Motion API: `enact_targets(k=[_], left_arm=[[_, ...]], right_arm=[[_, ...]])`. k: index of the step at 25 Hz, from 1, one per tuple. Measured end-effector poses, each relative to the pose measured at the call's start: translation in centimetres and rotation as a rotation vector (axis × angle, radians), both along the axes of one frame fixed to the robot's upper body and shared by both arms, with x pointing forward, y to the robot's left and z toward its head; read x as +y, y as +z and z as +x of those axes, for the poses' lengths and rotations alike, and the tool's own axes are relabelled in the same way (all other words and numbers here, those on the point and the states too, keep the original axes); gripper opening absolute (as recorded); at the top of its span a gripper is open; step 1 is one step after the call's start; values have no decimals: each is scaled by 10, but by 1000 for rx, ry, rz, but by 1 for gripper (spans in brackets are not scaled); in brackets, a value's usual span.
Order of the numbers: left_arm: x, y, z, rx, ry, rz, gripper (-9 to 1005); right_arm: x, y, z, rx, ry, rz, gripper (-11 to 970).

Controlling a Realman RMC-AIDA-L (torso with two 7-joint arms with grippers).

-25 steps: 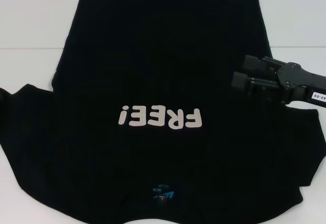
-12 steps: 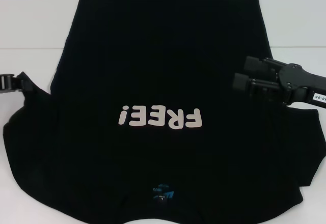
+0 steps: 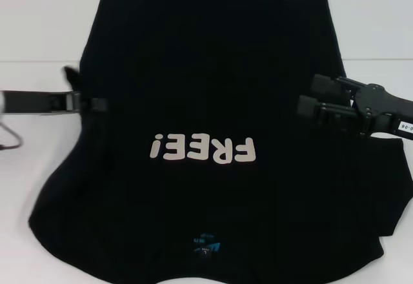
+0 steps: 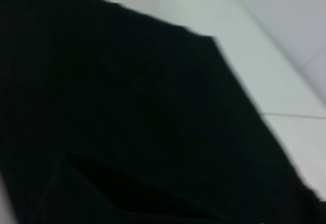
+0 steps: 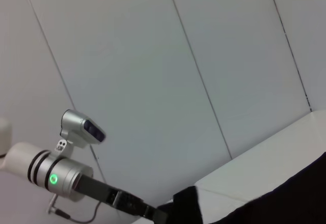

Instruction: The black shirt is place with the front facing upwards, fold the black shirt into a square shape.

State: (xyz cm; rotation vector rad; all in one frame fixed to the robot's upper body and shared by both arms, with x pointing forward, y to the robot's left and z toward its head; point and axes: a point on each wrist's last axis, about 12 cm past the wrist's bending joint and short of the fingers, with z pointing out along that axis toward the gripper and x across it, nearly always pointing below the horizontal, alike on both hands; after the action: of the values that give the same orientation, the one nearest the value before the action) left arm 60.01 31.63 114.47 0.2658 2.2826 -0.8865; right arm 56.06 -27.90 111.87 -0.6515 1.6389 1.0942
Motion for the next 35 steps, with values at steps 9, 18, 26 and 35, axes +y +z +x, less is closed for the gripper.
enact_targets(k=[9,18,26,35], left_arm=[[-54,-25,0,-72,-132,7,161],[-55,-14,-3,-180,-218,-17,377],[-72,-11,-41,-574,-548,-226,654],[-106,-42,-65,-812,-762,-127,920]], right_arm=[[-28,8,1,25,-115,79,925],[-68,20,4,157,-244,146,925],[-125,28,4,606,-357,36,926],[-132,29,-10,961,-336,-163,927]])
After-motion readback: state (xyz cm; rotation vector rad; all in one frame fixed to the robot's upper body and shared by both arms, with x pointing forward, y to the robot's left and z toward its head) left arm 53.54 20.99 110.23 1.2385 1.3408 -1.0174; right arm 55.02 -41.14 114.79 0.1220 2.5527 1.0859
